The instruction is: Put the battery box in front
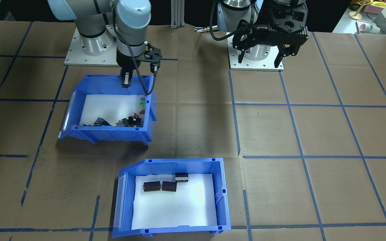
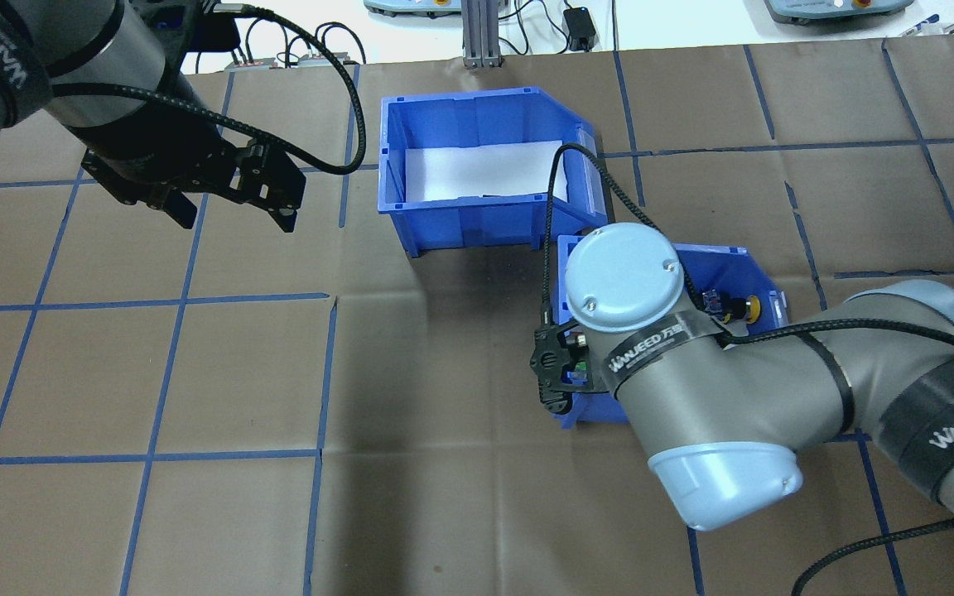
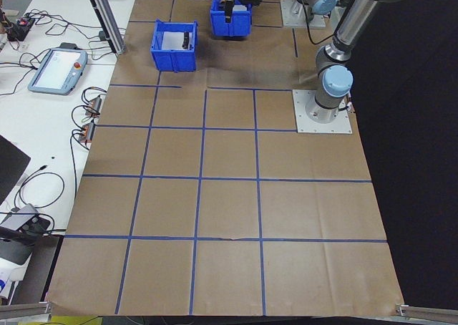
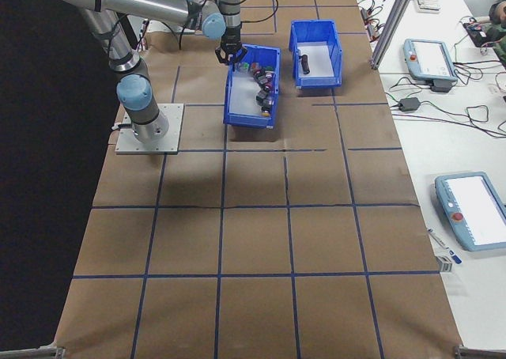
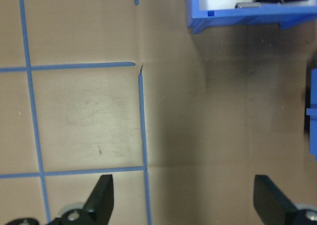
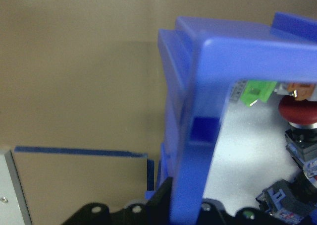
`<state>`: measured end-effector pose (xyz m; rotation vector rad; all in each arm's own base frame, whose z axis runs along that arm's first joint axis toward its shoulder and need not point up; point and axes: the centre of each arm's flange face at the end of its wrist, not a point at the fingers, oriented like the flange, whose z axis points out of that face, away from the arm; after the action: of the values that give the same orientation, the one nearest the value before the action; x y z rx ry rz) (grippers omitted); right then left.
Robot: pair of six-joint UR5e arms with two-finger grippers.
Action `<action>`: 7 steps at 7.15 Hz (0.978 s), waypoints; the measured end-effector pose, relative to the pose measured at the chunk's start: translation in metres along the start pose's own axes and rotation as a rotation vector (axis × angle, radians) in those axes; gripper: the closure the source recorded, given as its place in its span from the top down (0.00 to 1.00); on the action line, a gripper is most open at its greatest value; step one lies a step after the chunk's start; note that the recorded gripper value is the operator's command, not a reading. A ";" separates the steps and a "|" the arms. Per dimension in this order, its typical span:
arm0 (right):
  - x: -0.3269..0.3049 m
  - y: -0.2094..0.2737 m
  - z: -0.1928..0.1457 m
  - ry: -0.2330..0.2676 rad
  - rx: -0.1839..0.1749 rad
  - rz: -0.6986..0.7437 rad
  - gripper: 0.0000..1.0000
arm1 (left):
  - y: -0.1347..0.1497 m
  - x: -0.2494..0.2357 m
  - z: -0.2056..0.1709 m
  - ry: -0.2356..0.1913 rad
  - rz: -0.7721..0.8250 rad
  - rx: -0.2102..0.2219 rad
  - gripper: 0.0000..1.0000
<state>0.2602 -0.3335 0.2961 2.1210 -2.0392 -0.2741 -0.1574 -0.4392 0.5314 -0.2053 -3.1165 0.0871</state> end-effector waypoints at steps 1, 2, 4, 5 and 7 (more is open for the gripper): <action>-0.010 -0.033 0.001 0.031 -0.013 -0.018 0.00 | 0.000 -0.008 0.003 -0.007 0.036 -0.006 1.00; -0.018 -0.067 0.000 0.066 -0.039 -0.034 0.00 | 0.001 -0.014 0.007 -0.007 0.068 -0.014 1.00; -0.026 -0.121 -0.007 0.111 -0.058 -0.052 0.00 | 0.001 -0.019 0.013 -0.010 0.082 -0.022 1.00; -0.024 -0.136 -0.011 0.120 -0.058 -0.046 0.01 | 0.000 -0.021 0.016 -0.013 0.083 -0.027 1.00; -0.020 -0.147 -0.009 0.116 -0.063 -0.040 0.71 | 0.000 -0.022 0.021 -0.014 0.084 -0.029 1.00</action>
<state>0.4036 -0.3073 0.2663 2.0906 -1.9000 -0.2129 -0.1362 -0.4427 0.5102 -0.3378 -3.1245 0.0441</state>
